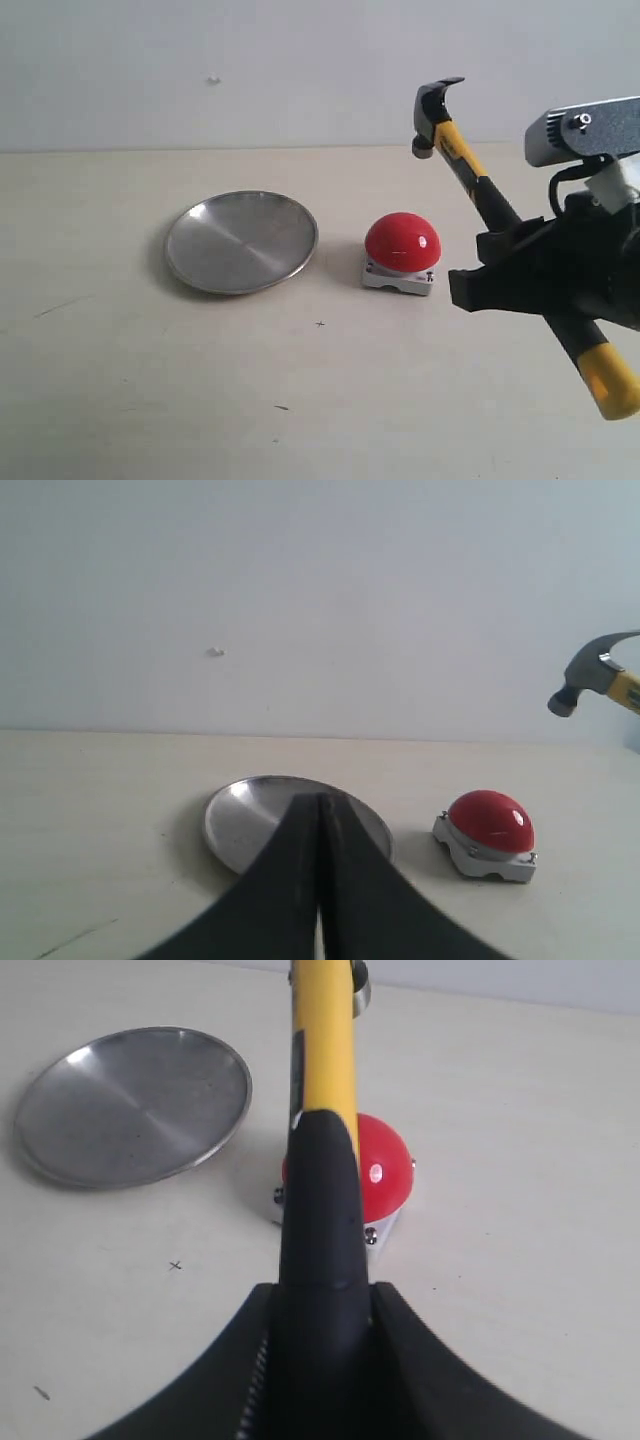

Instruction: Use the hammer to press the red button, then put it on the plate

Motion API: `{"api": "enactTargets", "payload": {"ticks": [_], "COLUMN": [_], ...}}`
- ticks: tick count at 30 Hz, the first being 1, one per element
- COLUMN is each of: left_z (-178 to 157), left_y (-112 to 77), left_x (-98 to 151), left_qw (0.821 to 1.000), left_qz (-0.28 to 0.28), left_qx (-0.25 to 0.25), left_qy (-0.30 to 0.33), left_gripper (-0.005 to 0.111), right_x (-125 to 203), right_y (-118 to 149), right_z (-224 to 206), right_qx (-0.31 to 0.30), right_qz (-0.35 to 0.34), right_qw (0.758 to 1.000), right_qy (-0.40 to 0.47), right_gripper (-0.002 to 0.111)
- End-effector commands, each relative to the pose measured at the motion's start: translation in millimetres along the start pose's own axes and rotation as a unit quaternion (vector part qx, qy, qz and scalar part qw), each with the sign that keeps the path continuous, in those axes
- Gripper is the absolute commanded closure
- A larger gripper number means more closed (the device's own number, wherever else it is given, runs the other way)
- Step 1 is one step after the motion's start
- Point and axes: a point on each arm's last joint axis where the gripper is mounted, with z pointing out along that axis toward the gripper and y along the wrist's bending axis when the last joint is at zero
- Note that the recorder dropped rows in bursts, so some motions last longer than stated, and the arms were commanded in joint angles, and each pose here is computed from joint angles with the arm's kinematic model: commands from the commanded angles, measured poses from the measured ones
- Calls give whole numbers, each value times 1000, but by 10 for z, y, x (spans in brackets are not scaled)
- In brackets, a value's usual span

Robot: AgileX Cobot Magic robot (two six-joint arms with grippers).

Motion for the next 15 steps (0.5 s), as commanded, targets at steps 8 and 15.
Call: {"api": "enactTargets", "payload": {"ticks": [8, 15], "left_z": [-6, -6], "left_y": [-8, -8], "left_x": [19, 19], "left_qw": [999, 999], "left_qz": [35, 35], "left_qx": [6, 6], "left_qy": [6, 6], "left_gripper": [107, 107], "right_x": [111, 45], "right_y": [56, -28], "right_z": [341, 550], "right_qx": [26, 36], "right_qz": [-48, -32], "right_qw": [998, 999], "right_qy": [22, 21], "right_gripper": [108, 108]}}
